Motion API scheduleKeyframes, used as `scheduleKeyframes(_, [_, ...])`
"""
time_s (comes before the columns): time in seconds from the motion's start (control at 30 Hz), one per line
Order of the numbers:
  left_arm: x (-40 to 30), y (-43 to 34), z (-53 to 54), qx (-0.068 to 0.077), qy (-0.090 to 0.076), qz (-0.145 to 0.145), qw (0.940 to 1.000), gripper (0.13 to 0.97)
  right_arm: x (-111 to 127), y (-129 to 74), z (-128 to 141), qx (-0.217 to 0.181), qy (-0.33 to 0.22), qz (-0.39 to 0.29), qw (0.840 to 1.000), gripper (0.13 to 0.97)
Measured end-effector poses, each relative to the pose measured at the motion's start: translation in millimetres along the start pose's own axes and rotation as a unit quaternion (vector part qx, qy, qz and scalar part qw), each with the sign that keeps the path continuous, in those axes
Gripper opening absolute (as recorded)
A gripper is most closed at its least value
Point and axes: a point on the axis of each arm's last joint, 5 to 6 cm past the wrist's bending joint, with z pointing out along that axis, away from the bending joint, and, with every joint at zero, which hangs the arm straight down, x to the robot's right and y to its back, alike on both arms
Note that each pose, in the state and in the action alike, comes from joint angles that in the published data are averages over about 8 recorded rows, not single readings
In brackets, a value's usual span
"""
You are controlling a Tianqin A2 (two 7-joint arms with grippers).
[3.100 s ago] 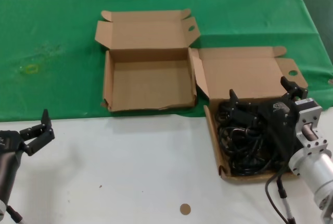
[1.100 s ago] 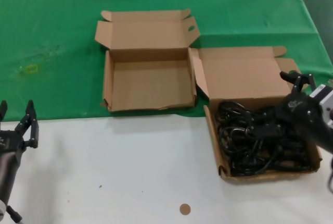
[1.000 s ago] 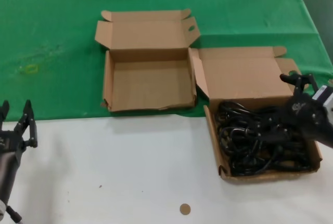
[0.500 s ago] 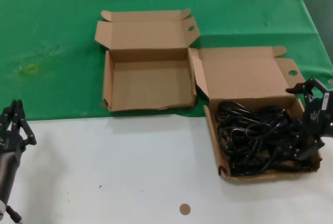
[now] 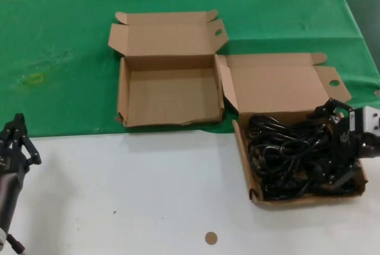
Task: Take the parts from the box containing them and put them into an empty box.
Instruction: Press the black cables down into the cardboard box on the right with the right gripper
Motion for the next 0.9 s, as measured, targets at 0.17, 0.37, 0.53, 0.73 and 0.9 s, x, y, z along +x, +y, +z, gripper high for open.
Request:
scheduleKeyframes(0.17, [0.0, 0.0, 0.0, 0.0, 0.0, 0.0, 1.0, 0.144, 5.6, -0.3, 6.9, -0.001, -0.007, -0.006, 1.0, 0.896])
scheduleKeyframes(0.37, [0.0, 0.0, 0.0, 0.0, 0.0, 0.0, 1.0, 0.144, 13.3, 0.8, 12.7, -0.001, -0.01, -0.004, 1.0, 0.832])
scheduleKeyframes(0.53, [0.0, 0.0, 0.0, 0.0, 0.0, 0.0, 1.0, 0.144, 16.9, 2.6, 15.3, 0.0, -0.017, -0.004, 1.0, 0.723])
scheduleKeyframes(0.73, [0.0, 0.0, 0.0, 0.0, 0.0, 0.0, 1.0, 0.144, 16.0, 5.0, 16.0, 0.0, -0.034, -0.005, 0.999, 0.602])
scheduleKeyframes(0.9, [0.0, 0.0, 0.0, 0.0, 0.0, 0.0, 1.0, 0.144, 15.2, 5.5, 15.6, 0.001, -0.047, -0.007, 0.999, 0.462])
